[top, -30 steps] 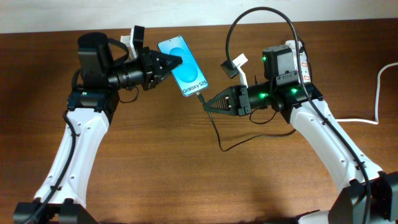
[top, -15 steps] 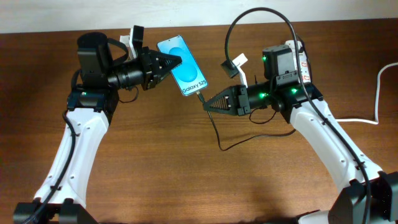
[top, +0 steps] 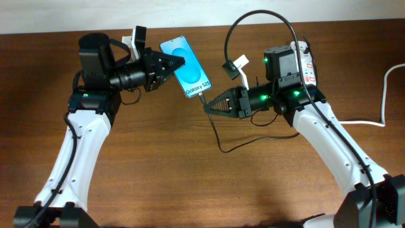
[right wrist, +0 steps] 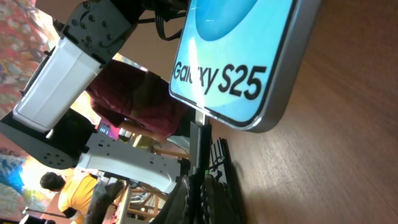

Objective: Plug charger to phone and switch on socket
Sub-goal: 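Push the plug into the phone port, pressing both grippers together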

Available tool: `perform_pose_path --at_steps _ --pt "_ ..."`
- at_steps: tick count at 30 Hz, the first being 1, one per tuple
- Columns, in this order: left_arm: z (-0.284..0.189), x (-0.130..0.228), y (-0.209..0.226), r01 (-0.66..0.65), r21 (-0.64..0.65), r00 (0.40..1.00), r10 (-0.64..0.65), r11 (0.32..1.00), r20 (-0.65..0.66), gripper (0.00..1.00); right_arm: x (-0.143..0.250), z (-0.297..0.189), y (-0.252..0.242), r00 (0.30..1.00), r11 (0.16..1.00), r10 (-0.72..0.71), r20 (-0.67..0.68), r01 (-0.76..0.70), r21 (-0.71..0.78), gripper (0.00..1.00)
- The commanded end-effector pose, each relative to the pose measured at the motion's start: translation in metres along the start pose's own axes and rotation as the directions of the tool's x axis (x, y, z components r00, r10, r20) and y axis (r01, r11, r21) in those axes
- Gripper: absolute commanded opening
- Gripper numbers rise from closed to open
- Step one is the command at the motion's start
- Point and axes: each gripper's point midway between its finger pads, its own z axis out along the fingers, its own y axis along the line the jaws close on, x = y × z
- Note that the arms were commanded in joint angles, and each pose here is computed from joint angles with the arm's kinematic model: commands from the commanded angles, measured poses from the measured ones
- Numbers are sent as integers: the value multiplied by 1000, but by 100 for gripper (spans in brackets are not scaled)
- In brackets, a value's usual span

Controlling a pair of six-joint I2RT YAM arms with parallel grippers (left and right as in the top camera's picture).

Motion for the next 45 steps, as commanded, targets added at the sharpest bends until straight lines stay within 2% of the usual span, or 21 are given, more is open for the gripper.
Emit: perform_pose_path --at_steps 1,6,11,15,32,41,42,45 --pt "-1 4 -11 -35 25 999 35 999 -16 0 -4 3 -4 1000 999 -3 7 3 36 4" --pt "-1 5 -12 -42 31 999 43 999 -26 0 -4 2 -5 1000 999 -1 11 1 46 4" --pt "-1 14 -17 -125 68 989 129 990 -67 0 -9 2 10 999 999 -33 6 33 -32 4" --pt "-1 17 -19 -151 84 984 158 985 -85 0 -13 2 11 999 999 -42 11 42 -33 4" --pt "13 44 -30 -168 138 966 191 976 -174 0 -26 2 9 995 996 -89 47 89 2 4" --pt "10 52 -35 -164 177 955 201 970 -217 0 -28 2 10 997 998 -64 51 64 -1 4" --pt "10 52 -35 -165 176 955 201 970 -216 0 -28 2 10 997 998 -64 51 64 -1 5" --pt "10 52 -35 -164 177 955 201 970 -217 0 -28 2 10 997 998 -64 51 64 -1 14"
